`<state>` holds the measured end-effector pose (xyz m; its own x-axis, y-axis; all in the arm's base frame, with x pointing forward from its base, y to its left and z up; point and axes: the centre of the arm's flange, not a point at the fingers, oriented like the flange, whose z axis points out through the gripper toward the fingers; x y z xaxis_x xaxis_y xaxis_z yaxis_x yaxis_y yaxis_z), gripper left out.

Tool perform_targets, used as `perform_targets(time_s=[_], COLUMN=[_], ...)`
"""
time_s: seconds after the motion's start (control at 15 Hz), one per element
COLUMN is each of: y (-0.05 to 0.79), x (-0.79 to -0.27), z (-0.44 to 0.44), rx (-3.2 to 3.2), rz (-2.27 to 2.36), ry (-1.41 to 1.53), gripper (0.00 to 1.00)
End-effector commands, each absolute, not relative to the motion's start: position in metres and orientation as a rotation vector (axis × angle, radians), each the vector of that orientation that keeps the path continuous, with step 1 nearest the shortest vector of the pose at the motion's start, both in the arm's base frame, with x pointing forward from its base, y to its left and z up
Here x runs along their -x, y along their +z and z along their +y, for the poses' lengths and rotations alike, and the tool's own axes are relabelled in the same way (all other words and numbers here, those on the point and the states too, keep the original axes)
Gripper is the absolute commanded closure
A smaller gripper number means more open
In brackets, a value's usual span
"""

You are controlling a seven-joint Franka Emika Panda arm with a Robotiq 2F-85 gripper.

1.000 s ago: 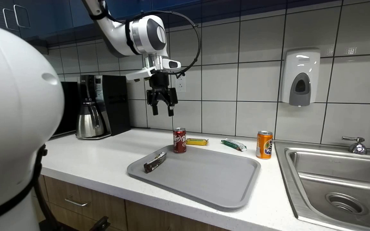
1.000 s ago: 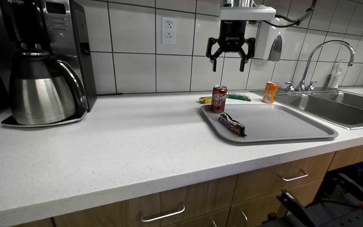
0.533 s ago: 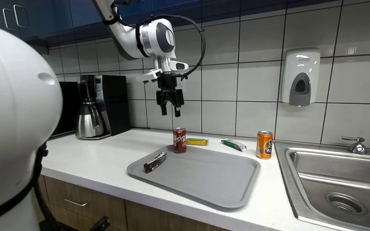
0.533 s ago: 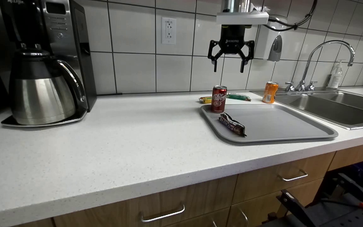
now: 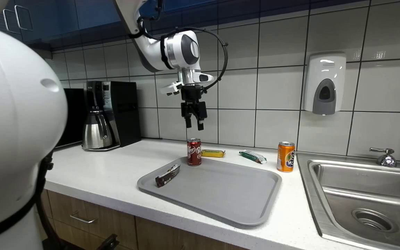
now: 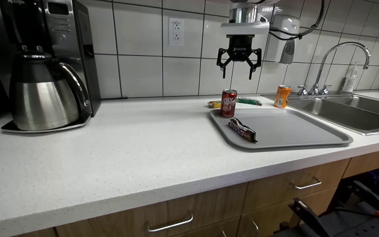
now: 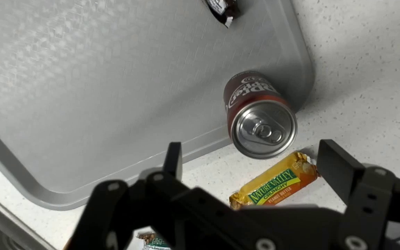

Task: Pick all the candy bars from the kitchen counter and place them on the gray tray

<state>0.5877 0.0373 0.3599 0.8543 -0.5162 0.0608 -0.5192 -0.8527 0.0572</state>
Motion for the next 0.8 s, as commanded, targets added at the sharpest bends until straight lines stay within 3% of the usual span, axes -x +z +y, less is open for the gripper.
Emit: perform_targets(time_s=[0.0,0.73], y=[0.359,0.325], x=[-0.617,-0.667], z=[0.034,0.030], rx=[-2.922,-2.841], rz=[-0.947,-1.208], ry=[0.055,0.048], gripper=[0.00,0.00])
